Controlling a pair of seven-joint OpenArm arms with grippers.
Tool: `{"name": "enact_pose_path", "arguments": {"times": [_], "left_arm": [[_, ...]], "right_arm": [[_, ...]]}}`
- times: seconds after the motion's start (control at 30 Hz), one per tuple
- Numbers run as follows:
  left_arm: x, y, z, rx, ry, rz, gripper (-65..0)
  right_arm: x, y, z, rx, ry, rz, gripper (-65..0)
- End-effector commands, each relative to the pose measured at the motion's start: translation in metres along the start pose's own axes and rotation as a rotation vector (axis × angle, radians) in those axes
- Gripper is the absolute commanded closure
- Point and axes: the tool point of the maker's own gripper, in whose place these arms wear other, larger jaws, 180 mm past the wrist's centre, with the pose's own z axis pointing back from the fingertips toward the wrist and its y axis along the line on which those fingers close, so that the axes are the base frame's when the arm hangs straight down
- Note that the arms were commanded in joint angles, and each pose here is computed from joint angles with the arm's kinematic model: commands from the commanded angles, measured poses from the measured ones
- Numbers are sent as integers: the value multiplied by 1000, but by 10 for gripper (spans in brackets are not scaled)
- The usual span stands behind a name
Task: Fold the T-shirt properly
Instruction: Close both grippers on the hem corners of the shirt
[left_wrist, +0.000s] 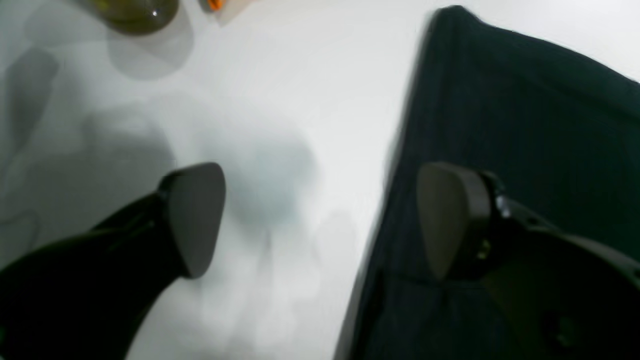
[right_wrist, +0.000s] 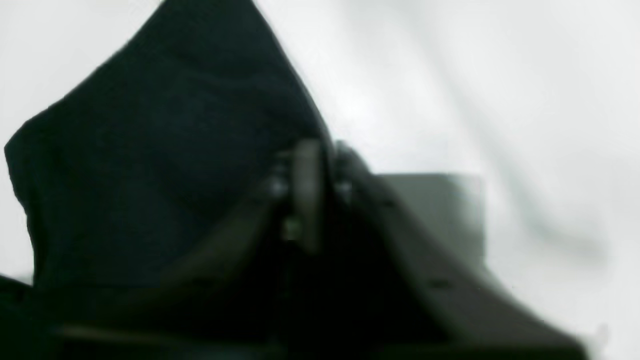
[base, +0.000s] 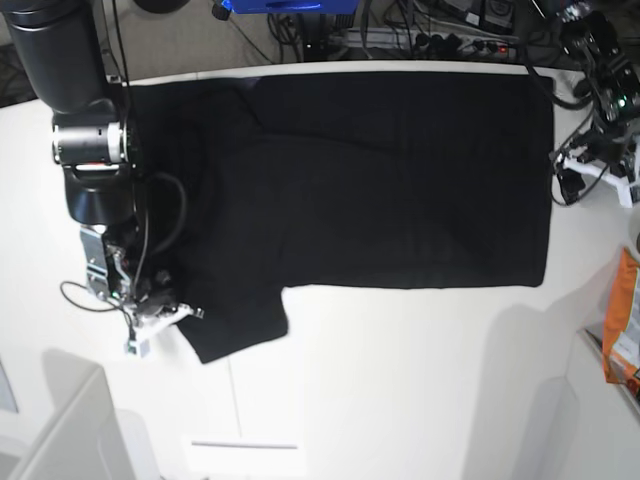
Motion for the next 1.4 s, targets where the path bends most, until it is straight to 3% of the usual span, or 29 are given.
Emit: {"name": "enact_pose_path", "arguments": {"times": [0.0,0.27,0.6,0.8,1.2,1.27,1.37], "left_arm": [[27,0,-3,-7,-55,-19,-578],[76,-28,-49,-84,-45,-31,-578],[91,-58,-103,-115,57,-23,-578],[94,-73,-123,-128,104,-32,-578],[55,-99,-147,-168,156,-56,-576],[52,-104,-147,-176,161,-54,-536],[50,-108,-148,-181,163,-58,-327]], "right_arm": [[-3,1,1,-1,43,10,0],[-8,1,1,-2,72,8,0],[-7,2,1,-1,70,7,0],[-5,2,2,-1,67,8,0],[-5,1,2,-2,65,8,0],[-5,0,2,-4,65,7,0],[-5,0,2,-4,65,7,0]]}}
